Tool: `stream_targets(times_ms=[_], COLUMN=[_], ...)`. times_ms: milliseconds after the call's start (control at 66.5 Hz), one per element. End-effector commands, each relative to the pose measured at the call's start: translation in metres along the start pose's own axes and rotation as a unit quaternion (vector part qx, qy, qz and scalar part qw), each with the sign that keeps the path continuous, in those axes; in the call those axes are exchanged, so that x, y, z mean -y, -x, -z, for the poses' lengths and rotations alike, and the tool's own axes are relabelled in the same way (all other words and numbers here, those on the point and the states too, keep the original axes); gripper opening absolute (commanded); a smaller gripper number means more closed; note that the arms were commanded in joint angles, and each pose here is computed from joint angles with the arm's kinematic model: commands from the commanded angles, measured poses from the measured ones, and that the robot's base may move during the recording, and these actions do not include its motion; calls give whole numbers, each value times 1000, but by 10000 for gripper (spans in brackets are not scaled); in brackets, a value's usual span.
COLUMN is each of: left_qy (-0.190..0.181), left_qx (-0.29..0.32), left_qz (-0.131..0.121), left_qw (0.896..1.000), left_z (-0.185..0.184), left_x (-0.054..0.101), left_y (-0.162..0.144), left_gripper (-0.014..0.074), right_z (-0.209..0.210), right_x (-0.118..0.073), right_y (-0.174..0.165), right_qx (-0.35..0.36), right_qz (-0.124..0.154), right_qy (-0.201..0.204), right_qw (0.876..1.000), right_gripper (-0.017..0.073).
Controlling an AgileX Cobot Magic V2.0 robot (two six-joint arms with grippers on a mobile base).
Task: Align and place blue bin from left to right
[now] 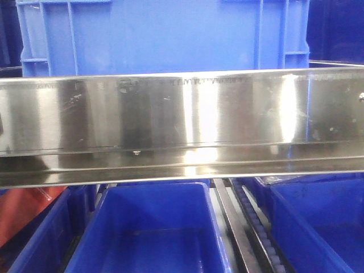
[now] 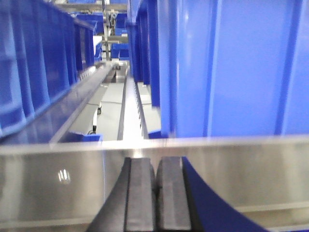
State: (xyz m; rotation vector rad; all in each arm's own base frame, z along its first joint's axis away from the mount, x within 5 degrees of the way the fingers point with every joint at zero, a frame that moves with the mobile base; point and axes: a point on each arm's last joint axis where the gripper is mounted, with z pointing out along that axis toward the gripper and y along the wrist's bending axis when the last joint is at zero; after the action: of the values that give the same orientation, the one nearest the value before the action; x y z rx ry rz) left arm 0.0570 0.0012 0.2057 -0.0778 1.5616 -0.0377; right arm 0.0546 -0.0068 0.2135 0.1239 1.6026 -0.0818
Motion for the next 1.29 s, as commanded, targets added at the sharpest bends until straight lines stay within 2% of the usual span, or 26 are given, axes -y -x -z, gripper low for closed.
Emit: stream_targets(times_ms=[0,1279], left_qy=[2,2], left_qx=[12,12], left_qz=[2,2], left_qw=[1000,1000], left_z=[1,1], left_x=[0,0], left_y=[3,3], left_gripper=[-111,-111], right_z=[-2,-2], right_x=[1,1], right_y=[-7,-10], right_qx=[23,9], right_qz=[1,3], right_qy=[-5,-5], right_qw=[1000,1000], right_gripper=[-162,-162])
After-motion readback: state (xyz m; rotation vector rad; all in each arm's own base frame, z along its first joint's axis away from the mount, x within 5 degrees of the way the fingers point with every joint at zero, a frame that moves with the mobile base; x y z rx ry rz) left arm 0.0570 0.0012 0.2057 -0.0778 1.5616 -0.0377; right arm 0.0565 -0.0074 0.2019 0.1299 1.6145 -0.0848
